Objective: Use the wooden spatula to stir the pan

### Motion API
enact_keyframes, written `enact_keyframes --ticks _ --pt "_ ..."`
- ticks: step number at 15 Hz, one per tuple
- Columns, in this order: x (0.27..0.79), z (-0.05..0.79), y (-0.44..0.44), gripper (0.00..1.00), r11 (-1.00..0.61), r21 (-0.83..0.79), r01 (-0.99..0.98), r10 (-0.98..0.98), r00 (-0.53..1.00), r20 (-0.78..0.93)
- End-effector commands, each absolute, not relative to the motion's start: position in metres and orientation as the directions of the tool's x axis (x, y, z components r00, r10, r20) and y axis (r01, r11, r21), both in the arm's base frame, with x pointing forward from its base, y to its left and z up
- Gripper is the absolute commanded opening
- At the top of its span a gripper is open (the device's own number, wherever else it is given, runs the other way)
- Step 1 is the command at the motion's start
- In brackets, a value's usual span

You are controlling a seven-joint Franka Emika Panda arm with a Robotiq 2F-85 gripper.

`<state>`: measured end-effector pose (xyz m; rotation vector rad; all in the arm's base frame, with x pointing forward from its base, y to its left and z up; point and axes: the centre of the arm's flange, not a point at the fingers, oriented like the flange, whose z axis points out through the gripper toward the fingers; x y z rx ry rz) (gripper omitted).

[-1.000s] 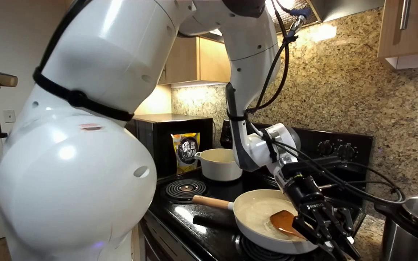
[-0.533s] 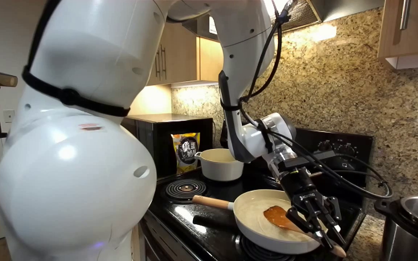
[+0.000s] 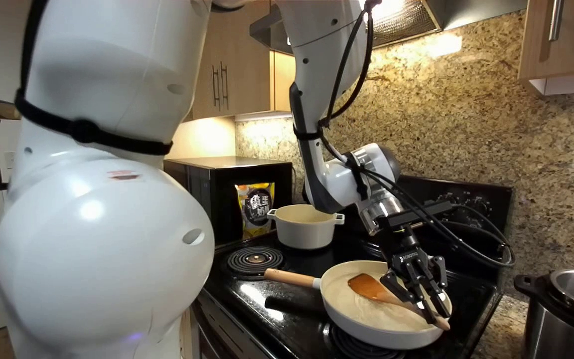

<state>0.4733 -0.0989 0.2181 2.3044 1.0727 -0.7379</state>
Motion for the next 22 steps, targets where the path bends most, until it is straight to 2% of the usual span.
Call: enact_keyframes --ticks 1,11,22 --pt "0.46 0.243 -0.102 0.09 -0.563 0.171 0.809 0.602 0.543 -0.585" --pt "0.461 0.29 -0.113 0.09 -0.603 0.17 0.78 0.598 0.582 -0.551" --pt "0.496 0.297 -0.113 0.1 -0.67 0.168 0.723 0.544 0.632 -0.552"
